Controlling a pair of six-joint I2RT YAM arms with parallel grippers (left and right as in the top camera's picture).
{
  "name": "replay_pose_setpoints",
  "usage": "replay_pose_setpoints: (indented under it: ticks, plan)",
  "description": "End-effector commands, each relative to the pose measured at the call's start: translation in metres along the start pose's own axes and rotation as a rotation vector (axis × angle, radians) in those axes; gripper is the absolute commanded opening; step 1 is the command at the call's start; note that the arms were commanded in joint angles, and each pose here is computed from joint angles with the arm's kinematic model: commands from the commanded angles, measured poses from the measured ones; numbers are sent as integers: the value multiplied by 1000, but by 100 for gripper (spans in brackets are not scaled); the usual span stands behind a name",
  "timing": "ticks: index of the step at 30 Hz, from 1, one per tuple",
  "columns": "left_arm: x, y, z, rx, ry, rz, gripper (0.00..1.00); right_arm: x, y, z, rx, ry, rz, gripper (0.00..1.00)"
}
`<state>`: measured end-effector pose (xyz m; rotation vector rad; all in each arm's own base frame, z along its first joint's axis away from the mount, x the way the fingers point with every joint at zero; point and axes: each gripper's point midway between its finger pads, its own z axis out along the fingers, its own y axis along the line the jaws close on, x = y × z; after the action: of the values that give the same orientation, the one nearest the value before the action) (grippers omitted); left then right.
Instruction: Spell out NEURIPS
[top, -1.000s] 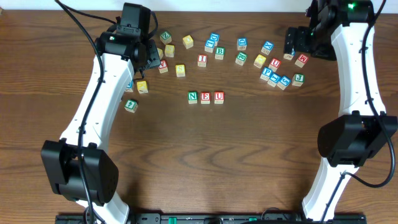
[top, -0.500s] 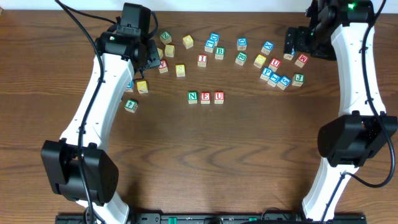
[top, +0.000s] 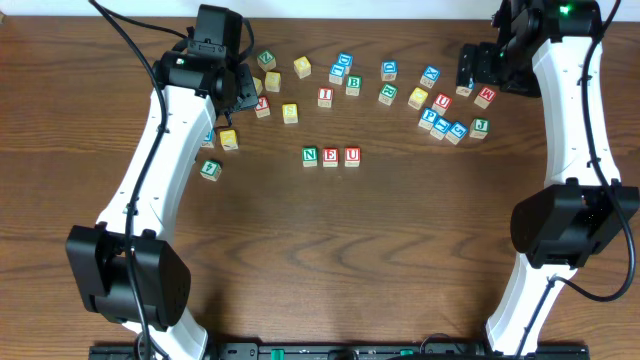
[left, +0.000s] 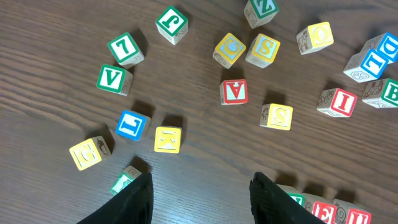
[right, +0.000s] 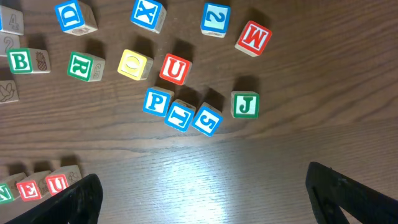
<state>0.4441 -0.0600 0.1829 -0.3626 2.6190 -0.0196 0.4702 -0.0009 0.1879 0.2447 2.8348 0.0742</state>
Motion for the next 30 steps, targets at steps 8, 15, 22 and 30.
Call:
replay_pose_setpoints:
  ticks: [8, 15, 22, 30]
  plan:
    - [-10, 0, -12, 6, -45, 8, 50, 2, -2, 2, 1, 11, 5, 99]
    - [-10, -1, -12, 6, -45, 7, 49, 2, -2, 2, 1, 11, 5, 99]
    - [-10, 0, -12, 4, -42, 8, 50, 2, -2, 2, 1, 11, 5, 99]
    - [-4, 5, -12, -17, -22, 12, 49, 2, -2, 2, 1, 11, 5, 99]
